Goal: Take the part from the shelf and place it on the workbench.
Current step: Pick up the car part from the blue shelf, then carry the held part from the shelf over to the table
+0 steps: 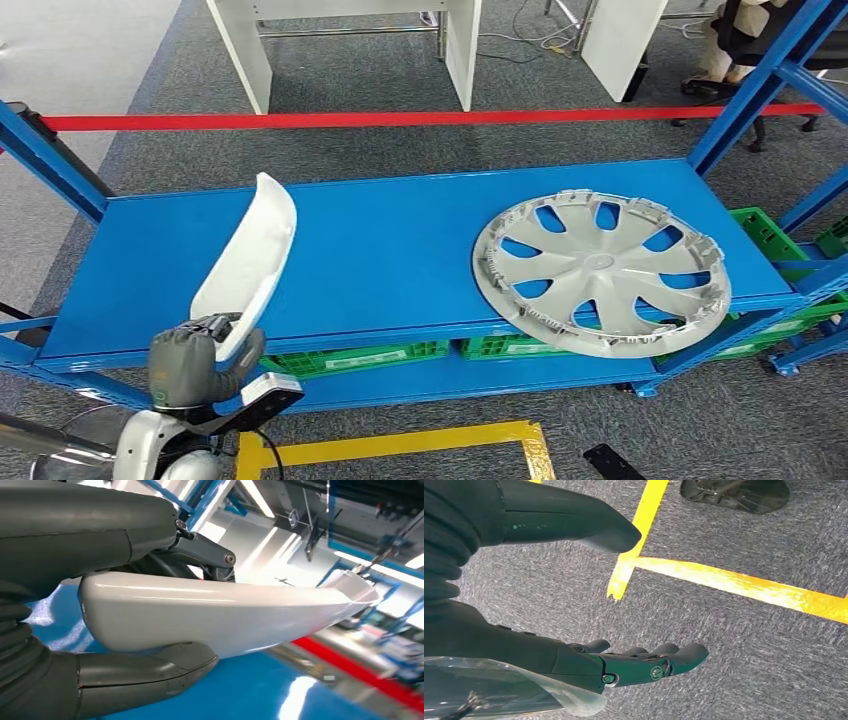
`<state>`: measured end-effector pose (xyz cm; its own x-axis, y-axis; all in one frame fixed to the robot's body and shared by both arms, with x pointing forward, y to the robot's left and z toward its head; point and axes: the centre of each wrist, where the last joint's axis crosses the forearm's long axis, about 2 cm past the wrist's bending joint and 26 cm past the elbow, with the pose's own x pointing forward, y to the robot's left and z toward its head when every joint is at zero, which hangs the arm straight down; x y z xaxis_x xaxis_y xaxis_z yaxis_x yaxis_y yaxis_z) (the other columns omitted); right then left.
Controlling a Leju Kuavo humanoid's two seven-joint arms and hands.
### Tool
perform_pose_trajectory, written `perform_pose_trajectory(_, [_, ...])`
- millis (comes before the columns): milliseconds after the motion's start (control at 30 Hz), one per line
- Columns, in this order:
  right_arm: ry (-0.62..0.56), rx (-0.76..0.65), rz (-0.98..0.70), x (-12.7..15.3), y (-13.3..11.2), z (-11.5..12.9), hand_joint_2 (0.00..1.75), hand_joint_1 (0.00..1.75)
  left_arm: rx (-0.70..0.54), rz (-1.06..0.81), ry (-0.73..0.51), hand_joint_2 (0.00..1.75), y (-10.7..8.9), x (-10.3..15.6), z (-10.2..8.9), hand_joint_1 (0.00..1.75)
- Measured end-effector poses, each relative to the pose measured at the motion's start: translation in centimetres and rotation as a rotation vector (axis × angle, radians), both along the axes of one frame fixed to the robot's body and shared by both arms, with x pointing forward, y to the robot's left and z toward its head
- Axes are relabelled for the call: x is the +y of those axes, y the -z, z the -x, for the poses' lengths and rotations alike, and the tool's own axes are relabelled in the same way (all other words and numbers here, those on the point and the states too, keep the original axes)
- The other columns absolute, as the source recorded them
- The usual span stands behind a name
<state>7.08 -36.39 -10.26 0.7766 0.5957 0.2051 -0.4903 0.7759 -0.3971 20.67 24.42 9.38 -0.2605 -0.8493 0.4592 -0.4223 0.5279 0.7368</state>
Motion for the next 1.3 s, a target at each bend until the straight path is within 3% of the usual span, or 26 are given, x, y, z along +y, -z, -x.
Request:
perform_pose_trajectory(267, [0.025,-0.012,-0.009,-0.2,0.2,1.3,1.75,0.0,-0.19,0.249,0.108,1.75,-2.7,-1.1,2.4,1.75])
perform_pose_trajectory(533, [0.05,-0.023,-0.02,-0.2,0.3,2.1,1.75,0.0,-0.298,0.336,0.107,1.75,-4.4,-1.3,4.7,1.75])
perform_pose_trajectory(967, [0.087,-0.05,-0.145,-0.1,0.5,4.0,1.75,0.0,-0.407,0.419,-0.009,1.75,-5.4,0.9,8.4,1.75])
perform_pose_trajectory(1300, [0.107,-0.03,-0.207,-0.4,0.6,5.3,1.75,0.0,-0.417,0.431,-0.105,1.75,-5.9,1.9,9.7,1.75])
